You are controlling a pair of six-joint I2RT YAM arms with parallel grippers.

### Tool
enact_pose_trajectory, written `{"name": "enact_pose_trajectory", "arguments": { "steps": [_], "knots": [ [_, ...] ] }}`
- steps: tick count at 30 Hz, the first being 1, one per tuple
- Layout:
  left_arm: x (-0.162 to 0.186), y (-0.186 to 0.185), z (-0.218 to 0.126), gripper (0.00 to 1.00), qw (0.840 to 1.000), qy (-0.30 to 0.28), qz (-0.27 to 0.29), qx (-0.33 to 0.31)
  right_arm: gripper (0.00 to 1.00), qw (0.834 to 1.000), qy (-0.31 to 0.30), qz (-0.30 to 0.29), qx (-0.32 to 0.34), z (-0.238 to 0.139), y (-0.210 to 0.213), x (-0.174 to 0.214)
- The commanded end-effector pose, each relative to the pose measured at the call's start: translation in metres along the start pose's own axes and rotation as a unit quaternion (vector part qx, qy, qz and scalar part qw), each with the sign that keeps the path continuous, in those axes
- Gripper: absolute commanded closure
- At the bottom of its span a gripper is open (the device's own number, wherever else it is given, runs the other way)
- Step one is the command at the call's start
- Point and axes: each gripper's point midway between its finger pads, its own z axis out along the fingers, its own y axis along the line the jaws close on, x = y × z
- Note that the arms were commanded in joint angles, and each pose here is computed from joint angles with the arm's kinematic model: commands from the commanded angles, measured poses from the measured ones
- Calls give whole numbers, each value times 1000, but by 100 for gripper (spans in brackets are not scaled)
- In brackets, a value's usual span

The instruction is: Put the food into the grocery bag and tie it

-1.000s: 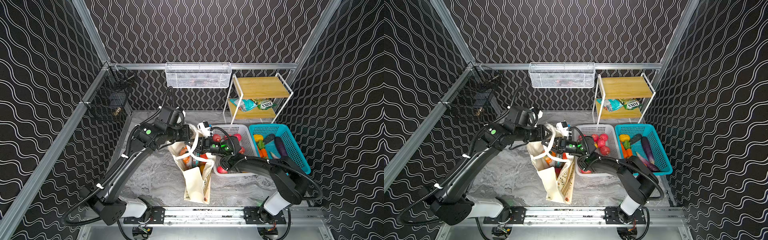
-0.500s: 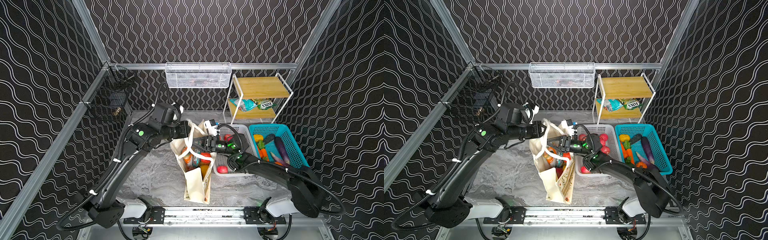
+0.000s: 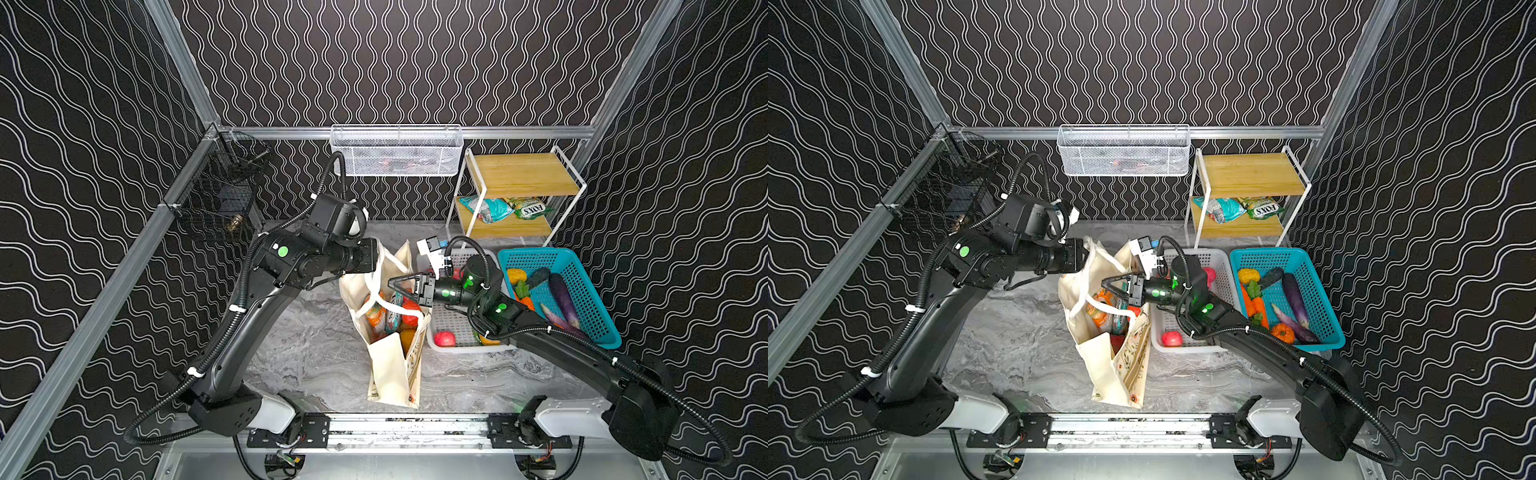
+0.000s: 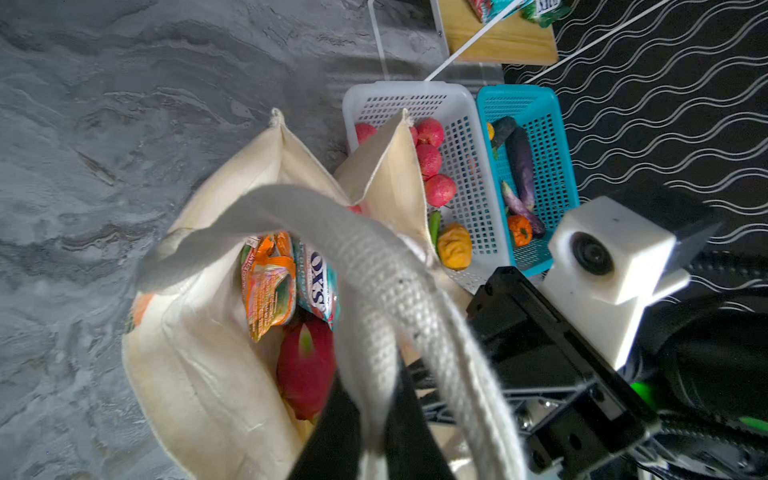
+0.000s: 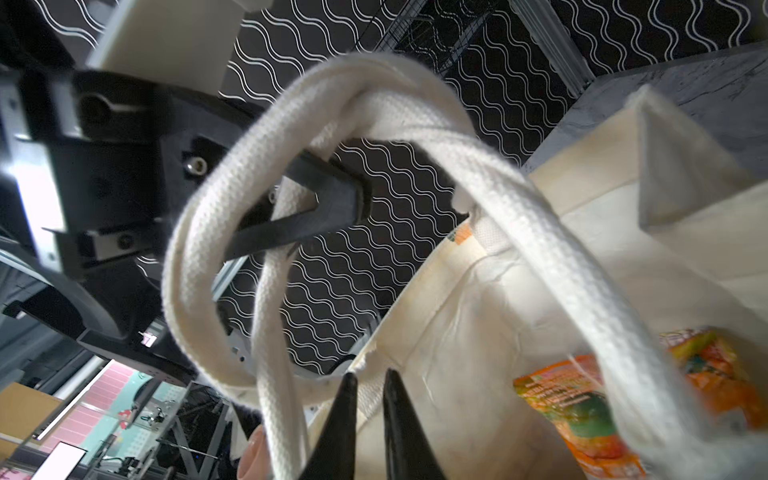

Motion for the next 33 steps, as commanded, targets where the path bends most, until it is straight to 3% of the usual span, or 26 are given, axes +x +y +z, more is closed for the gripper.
{"name": "enact_pose_trajectory", "arguments": {
  "steps": [1, 10, 18, 25, 33],
  "knots": [
    [11, 16, -2, 100, 997, 20, 37, -61, 87, 998, 19, -65, -13, 1, -2, 12],
    [11, 1, 2, 100, 994, 27, 68, -77, 87, 983, 47, -159, -74, 6, 5, 36],
    [9, -22, 12, 100, 997, 33, 72, -25, 79, 970, 85, -188, -130, 18, 10, 55],
    [9, -32, 16, 100, 997, 33, 71, 3, 59, 958, 95, -204, -176, 24, 19, 66],
    [13, -25, 19, 100, 998, 33, 60, 5, 32, 948, 46, -220, -226, 14, 45, 60]
  ]
}}
